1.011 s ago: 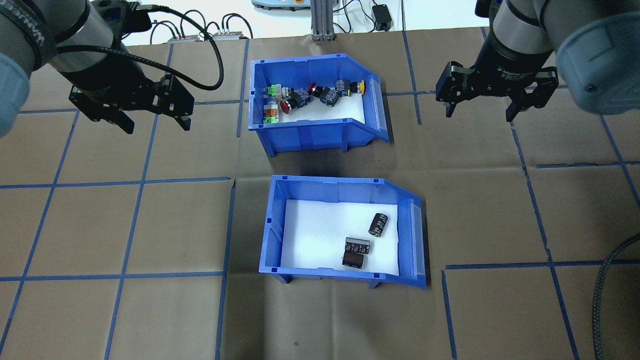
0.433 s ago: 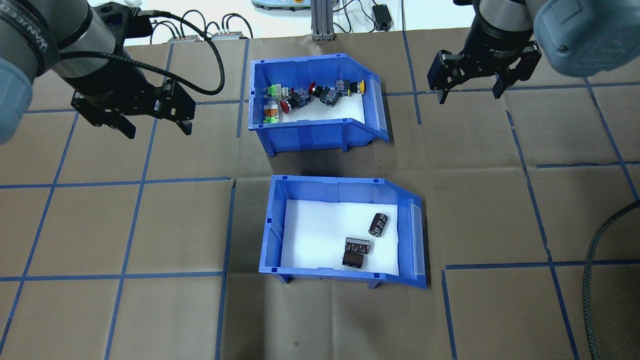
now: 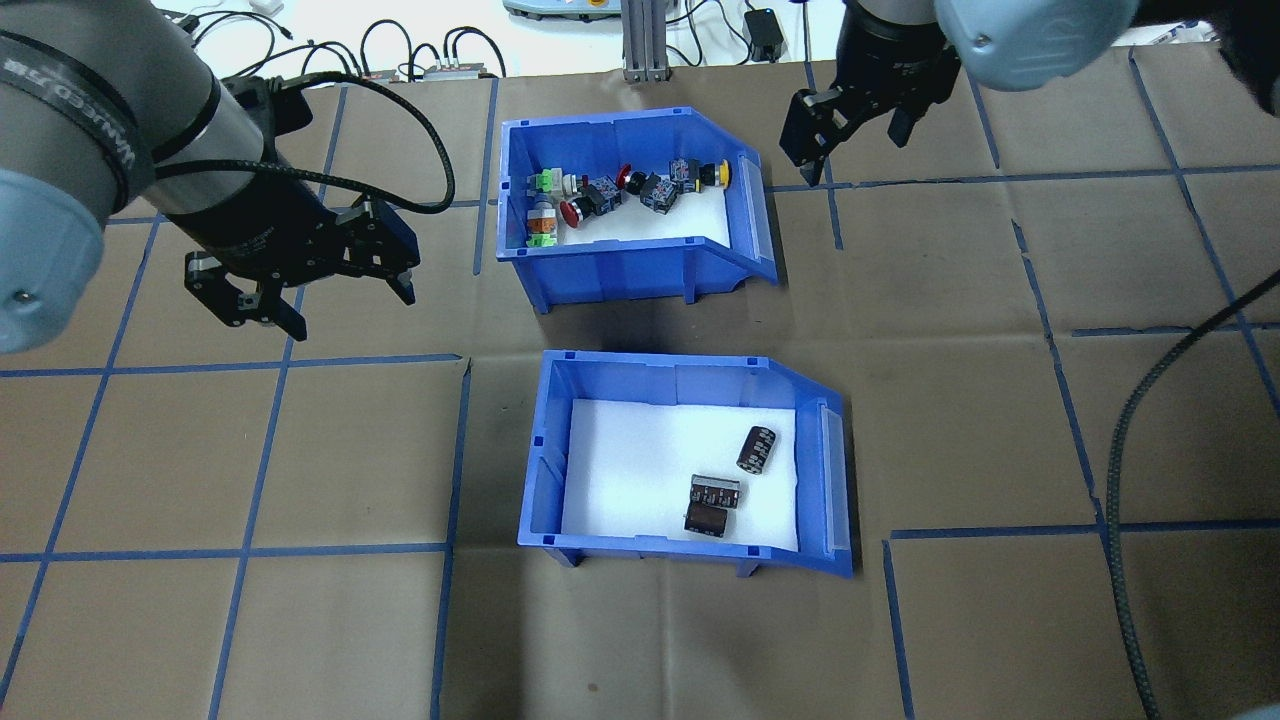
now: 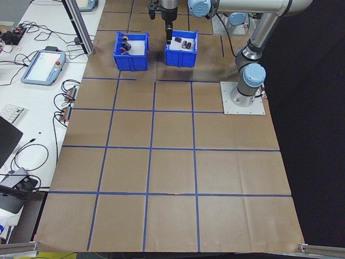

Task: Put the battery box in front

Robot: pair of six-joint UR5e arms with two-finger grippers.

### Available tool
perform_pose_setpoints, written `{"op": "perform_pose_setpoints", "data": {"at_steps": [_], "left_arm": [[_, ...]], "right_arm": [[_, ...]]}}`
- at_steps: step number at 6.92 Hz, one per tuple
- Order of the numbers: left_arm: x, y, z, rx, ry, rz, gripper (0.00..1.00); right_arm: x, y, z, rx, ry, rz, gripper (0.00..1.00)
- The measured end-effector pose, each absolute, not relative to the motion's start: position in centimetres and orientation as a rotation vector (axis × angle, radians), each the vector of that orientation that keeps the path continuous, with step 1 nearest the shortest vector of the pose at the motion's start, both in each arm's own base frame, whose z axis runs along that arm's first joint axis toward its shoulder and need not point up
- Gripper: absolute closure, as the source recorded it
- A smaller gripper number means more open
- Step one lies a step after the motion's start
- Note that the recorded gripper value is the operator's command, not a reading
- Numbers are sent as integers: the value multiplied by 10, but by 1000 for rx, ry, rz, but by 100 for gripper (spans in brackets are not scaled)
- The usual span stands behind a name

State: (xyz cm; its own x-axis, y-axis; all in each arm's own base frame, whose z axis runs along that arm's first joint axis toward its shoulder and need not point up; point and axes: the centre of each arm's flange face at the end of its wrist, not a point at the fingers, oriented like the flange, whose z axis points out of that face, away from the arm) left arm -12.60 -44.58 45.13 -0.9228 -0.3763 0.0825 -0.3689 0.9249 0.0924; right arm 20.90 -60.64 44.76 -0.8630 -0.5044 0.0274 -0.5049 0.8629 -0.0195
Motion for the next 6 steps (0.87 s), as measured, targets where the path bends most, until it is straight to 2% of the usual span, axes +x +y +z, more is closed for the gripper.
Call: {"op": "perform_pose_setpoints", "data": {"at_steps": [1,3,6], "left_arm": [[-130,-432,429,867,-2895,-185,0],[-149,-404,399,1340,-2655,-242,0],[-224,-354,346,1772,-2421,-294,0]], "right_arm": [[246,-629,442,1070,-2927,56,0],[321,-649,438,1491,-2714,95,0],[388,-633,420,1920,-2440,78,0]]}}
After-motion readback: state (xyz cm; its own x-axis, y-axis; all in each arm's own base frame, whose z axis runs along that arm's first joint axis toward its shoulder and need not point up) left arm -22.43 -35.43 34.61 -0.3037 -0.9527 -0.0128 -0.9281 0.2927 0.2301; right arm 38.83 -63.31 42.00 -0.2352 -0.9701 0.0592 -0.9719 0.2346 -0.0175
